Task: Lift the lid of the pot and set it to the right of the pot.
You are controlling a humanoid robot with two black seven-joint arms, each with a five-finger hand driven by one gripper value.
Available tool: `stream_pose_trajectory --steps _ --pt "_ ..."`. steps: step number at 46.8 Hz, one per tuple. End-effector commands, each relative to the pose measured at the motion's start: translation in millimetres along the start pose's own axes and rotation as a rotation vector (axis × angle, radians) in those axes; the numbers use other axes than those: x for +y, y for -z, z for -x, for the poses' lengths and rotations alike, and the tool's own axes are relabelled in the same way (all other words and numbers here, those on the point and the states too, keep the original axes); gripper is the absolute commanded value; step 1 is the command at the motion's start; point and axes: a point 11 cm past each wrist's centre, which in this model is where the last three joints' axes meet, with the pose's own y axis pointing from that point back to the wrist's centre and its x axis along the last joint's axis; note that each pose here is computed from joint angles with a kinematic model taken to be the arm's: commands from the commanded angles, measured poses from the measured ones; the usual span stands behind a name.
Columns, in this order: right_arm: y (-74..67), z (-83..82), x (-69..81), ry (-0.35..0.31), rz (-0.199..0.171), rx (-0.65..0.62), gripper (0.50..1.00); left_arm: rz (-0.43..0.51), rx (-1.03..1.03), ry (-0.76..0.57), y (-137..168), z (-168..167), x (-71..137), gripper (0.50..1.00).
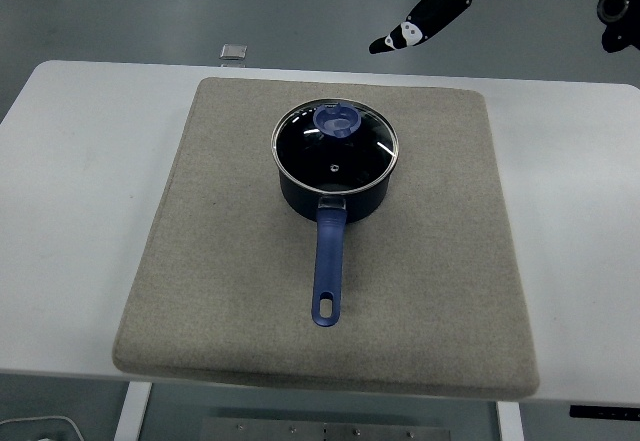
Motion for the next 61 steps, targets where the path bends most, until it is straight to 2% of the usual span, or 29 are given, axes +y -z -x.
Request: stream_pose_trajectory --steps 1,8,16,24,32,52,61 --pt "8.6 7.9 -7.1 0.020 -0.020 0.081 0.897 0.000 0.000 0.000 0 0 0 1.000" --pt "12.5 14.3 -12.6 0.035 -0.028 0.166 0.897 0.000 0.000 0.000 0 0 0 1.000" --pt "5.6 35.5 -15.6 0.067 -0.018 0.239 0.897 0.000 0.000 0.000 0 0 0 1.000" --pt "5.3 53.0 -22.5 0.098 -0.029 0.264 0.897 0.000 0.000 0.000 0 0 0 1.000" --pt "0.9 65.7 -22.1 0.123 -0.024 0.290 0.895 0.000 0.000 0.000 0 0 0 1.000" --pt "-6.4 80.2 -19.8 0.136 -0.016 0.342 0.893 0.000 0.000 0.000 0 0 0 1.000" --pt "-6.4 89.1 -23.1 0.130 -0.026 0.351 0.893 0.000 0.000 0.000 0 0 0 1.000"
